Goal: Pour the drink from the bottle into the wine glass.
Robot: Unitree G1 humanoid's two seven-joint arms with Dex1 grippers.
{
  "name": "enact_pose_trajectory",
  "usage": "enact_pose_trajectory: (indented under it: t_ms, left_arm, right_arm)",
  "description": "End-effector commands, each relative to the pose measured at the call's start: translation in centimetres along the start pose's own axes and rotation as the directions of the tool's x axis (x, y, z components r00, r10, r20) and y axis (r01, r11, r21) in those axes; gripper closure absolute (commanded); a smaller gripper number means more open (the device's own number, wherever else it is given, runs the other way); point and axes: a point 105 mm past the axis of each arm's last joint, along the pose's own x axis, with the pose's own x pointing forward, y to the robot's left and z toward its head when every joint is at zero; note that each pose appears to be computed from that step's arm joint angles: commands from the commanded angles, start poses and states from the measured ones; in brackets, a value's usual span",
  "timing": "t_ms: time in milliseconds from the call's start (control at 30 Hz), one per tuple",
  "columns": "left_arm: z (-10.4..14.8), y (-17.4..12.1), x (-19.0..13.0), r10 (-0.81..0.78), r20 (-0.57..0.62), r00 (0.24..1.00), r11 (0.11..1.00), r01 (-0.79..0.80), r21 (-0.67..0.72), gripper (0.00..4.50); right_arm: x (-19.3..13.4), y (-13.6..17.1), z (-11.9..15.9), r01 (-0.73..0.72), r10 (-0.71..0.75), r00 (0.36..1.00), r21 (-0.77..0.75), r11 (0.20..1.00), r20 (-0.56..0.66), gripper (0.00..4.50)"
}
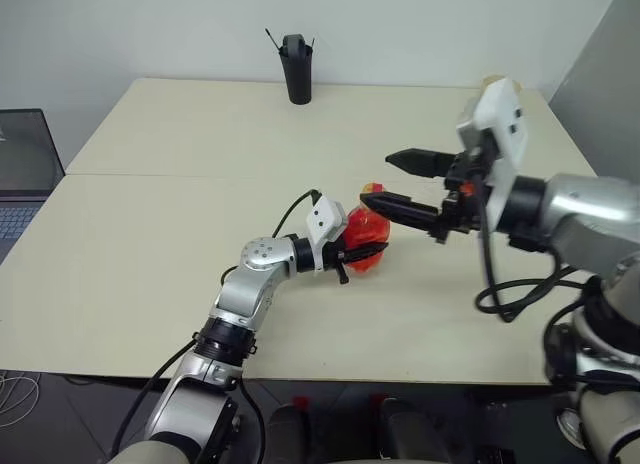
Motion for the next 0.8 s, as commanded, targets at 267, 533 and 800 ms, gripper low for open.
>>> enact_pose_trajectory:
  t_ms: [267, 533, 800]
  left_arm:
    - [1.4, -0.8, 1.6, -0.067, 0.057, 0.996, 0.995, 0.062, 0.081, 3.51]
    - [1.2, -0.9, 1.5, -0.083, 0.055, 0.995, 0.993, 0.079, 0.083, 3.51]
    - [1.1, -0.9, 1.2, -0.076, 0.057, 0.995, 0.994, 0.072, 0.08, 3.51]
  right_arm:
    - [0.3, -1.2, -1.0, 0.376, -0.389, 0.92, 0.162, 0.913, 0.057, 0.88]
    - [1.1, -0.2, -2.6, 0.424, -0.438, 0.899, 0.246, 0.871, -0.001, 0.88]
    - [1.4, 0.2, -3.0, 0.428, -0.438, 0.899, 0.274, 0.861, -0.026, 0.88]
